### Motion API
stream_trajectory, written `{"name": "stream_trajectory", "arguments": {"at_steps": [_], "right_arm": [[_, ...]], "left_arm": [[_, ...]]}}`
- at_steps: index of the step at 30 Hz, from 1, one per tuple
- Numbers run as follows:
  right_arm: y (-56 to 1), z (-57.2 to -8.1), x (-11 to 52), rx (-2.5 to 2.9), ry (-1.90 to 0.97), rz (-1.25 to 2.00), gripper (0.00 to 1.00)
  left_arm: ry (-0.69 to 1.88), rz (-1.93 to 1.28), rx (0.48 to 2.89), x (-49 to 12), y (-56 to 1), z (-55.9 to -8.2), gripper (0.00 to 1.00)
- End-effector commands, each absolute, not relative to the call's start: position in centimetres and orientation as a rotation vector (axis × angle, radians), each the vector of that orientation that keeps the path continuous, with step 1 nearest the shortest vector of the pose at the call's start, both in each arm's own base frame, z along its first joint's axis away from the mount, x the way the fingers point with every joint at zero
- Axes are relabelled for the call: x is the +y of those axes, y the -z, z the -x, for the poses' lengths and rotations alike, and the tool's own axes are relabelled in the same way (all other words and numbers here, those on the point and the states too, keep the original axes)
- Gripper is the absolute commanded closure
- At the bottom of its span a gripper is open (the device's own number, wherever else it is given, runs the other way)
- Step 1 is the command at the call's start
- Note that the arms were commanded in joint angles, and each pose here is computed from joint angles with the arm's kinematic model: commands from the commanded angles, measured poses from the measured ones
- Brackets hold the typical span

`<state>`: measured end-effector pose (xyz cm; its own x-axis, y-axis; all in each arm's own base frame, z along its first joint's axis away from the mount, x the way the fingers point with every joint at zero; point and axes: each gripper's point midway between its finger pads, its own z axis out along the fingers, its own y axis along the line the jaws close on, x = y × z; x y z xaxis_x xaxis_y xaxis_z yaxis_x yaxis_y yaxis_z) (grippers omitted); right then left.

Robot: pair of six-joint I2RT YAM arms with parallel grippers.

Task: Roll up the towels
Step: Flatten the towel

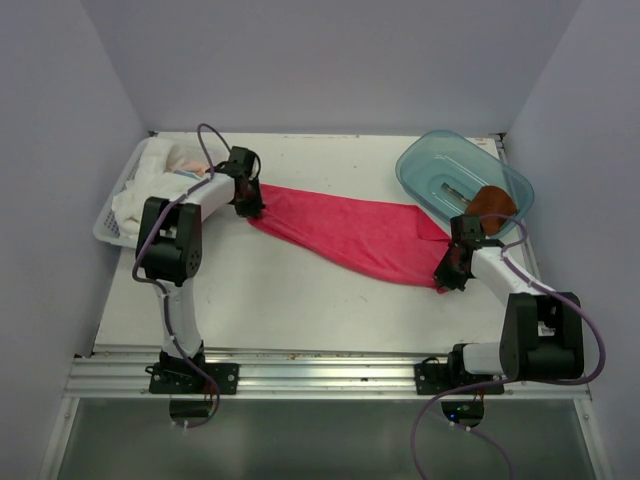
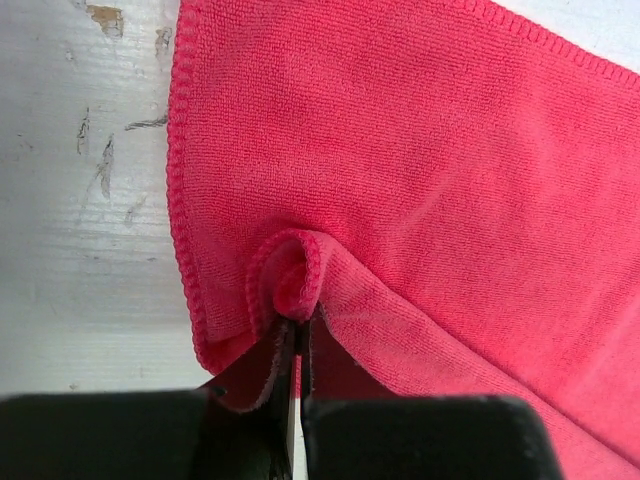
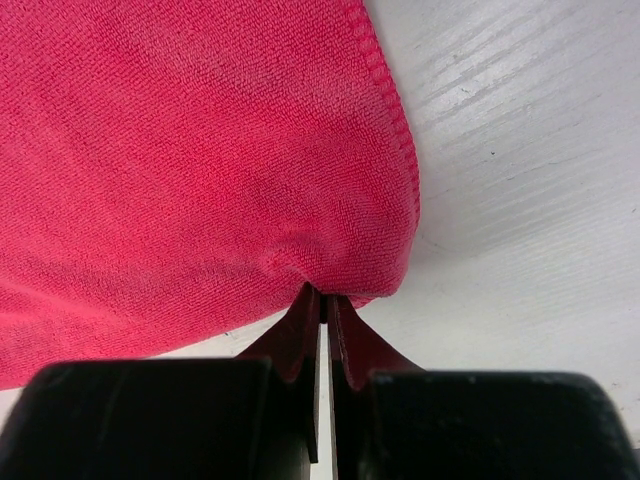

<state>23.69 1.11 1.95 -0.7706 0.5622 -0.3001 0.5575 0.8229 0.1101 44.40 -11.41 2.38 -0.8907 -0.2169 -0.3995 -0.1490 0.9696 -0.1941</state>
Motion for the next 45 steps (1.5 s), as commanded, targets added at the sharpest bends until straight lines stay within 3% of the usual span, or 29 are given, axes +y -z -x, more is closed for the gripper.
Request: {"name": "stream_trajectory", "arguments": {"at_steps": [1,6,7,8,9,12,24,30,35,42,45], "right_arm": [[-2.8,-24.2,0.7,2.648,-0.016,-0.838,1.0],[-2.9,-24.1,0.6,2.647,-0.01,-0.834,1.0],[-2.8,-24.1,0.7,2.649,-0.012,-0.834,1.0],[-2.8,-24.1,0.7,2.649,-0.014,-0.834,1.0],[-2.7,-24.1,0.7,2.652,-0.017,-0.834,1.0],[-2.6,-24.2,0.8,2.653,-0.018,-0.834,1.0],[-2.8,-24.0,0.6,2.653,-0.009,-0.824,1.0],[-2.9,-24.0,0.6,2.648,-0.007,-0.824,1.0],[-3.1,-24.0,0.4,2.646,0.004,-0.823,1.0],[-3.8,-24.0,0.1,2.626,0.023,-0.814,1.0],[-4.3,-24.1,-0.2,2.614,0.04,-0.809,1.0]], "left_arm": [[0.222,0.239,2.633,-11.7,-4.7,-45.3,1.0],[0.236,0.22,2.583,-11.7,-7.3,-45.6,1.0],[0.235,0.214,2.586,-11.7,-7.4,-45.6,0.95],[0.234,0.208,2.585,-11.8,-7.7,-45.8,0.74],[0.232,0.206,2.595,-11.8,-7.6,-45.7,0.64],[0.245,0.205,2.601,-12.0,-7.1,-45.8,0.56],[0.251,0.214,2.614,-12.2,-5.8,-46.3,0.65],[0.249,0.199,2.623,-12.3,-5.5,-46.4,1.0],[0.229,0.2,2.612,-12.0,-6.3,-46.5,1.0],[0.262,0.192,2.464,-11.7,-13.4,-46.1,1.0],[0.263,0.179,2.471,-11.4,-13.6,-44.6,1.0]]}}
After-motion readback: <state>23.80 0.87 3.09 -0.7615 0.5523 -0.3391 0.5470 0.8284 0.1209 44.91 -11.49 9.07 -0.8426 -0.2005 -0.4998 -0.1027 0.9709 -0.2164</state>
